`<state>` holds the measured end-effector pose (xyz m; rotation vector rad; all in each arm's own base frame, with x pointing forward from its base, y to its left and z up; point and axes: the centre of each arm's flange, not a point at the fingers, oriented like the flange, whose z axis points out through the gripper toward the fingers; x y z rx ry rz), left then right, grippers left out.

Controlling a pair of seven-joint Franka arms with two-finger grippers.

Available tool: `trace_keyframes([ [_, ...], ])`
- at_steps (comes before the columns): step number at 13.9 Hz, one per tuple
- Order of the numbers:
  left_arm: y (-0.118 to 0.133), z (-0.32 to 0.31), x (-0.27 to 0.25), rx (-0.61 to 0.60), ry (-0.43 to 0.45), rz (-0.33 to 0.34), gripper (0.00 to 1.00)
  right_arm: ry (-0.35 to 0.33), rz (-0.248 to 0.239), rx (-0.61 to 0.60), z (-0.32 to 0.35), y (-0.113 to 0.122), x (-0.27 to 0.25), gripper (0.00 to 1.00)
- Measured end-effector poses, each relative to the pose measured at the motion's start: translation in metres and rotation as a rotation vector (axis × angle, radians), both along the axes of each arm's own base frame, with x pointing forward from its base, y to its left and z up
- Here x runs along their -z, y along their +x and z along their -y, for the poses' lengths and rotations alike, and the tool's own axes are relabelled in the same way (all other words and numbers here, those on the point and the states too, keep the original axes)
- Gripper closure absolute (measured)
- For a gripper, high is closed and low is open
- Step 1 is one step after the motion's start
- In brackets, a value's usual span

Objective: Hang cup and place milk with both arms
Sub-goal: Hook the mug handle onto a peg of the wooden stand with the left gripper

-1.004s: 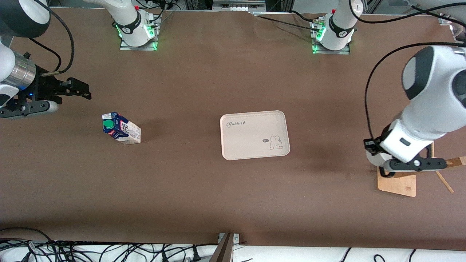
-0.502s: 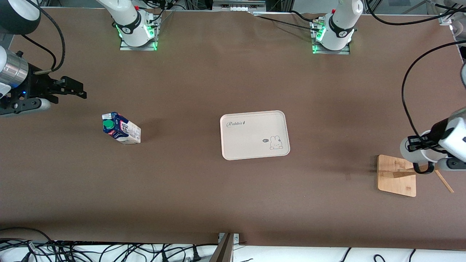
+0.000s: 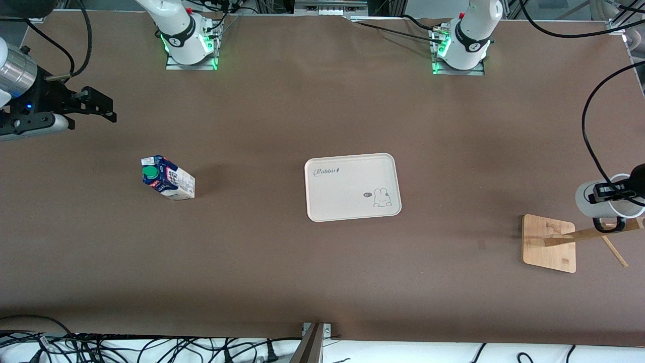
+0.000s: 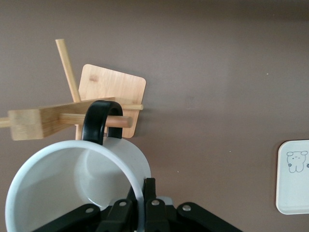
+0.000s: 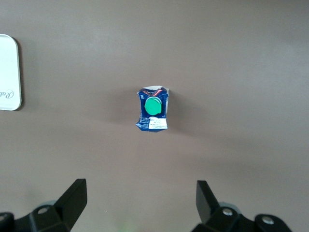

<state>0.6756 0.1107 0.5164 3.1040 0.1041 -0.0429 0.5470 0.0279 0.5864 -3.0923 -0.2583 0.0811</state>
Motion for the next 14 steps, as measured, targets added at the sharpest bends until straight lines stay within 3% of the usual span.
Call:
trace_keyframes([
  [3, -0.001, -0.008, 0.002, 0.001, -0.001, -0.004, 0.90, -0.010, 0.010, -0.003, -0.001, 0.000, -0.002, 0.00],
  [8, 0.001, 0.009, 0.002, 0.033, -0.009, -0.004, 0.41, -0.028, 0.031, -0.007, 0.001, 0.003, -0.008, 0.00],
  [12, 0.006, 0.068, -0.003, 0.120, -0.020, 0.005, 0.01, -0.028, 0.041, 0.007, 0.007, 0.004, -0.012, 0.00],
  [14, 0.007, 0.106, -0.006, 0.178, -0.021, 0.009, 0.00, -0.028, 0.039, 0.008, 0.007, 0.004, -0.012, 0.00],
])
